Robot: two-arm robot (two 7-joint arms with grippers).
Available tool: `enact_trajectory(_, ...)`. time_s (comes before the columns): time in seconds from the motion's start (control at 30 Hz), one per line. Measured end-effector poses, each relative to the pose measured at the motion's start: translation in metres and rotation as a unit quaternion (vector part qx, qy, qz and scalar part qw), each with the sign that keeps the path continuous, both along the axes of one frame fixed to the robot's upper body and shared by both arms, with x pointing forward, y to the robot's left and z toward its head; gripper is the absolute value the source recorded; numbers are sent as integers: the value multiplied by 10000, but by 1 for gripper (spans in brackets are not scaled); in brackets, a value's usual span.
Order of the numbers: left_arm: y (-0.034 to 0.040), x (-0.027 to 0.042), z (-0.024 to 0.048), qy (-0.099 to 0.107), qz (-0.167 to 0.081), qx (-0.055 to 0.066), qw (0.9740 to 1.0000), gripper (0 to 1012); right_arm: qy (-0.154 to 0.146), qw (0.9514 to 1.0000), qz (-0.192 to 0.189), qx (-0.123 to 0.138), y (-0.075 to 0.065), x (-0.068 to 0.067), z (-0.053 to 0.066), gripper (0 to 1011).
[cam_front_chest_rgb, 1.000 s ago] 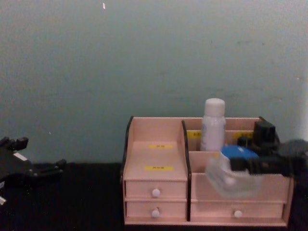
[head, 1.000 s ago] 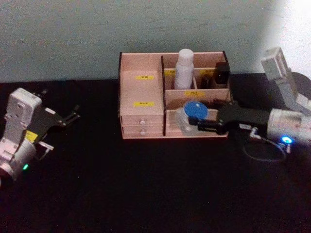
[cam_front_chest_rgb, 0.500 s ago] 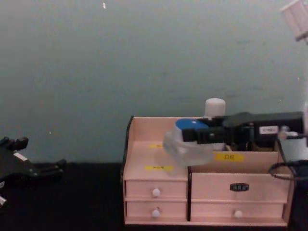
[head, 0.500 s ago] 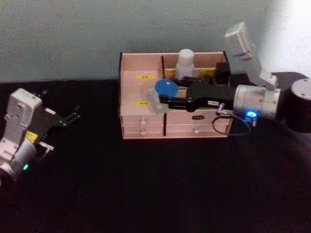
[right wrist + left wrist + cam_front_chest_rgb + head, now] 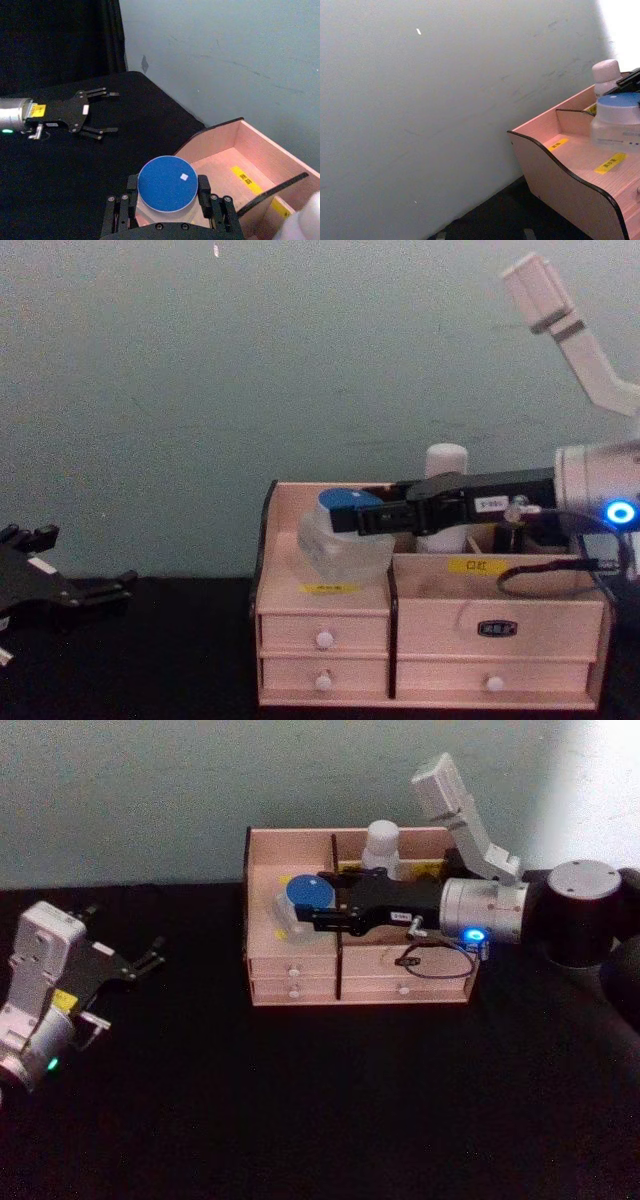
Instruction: Pick up the facial cleanser and watermelon frost from the table and place them into the tiered storage box.
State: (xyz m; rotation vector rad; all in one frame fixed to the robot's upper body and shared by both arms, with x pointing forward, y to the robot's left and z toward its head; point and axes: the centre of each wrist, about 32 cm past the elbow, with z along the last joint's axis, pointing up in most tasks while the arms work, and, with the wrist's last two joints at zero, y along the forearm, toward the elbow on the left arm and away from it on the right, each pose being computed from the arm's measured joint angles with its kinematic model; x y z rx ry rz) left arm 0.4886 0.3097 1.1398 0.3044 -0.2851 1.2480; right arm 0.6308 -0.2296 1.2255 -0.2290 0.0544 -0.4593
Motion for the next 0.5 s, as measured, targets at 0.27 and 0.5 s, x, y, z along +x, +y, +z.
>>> enact_trajectory(0.27,0,0,0,0,0,0,10000,1001,57,9999,-54,-90,96,131,-1,723)
enact_trajectory(0.5,0,0,0,0,0,0,10000,1001,147,9996,-125,-195,141,211,-30,723)
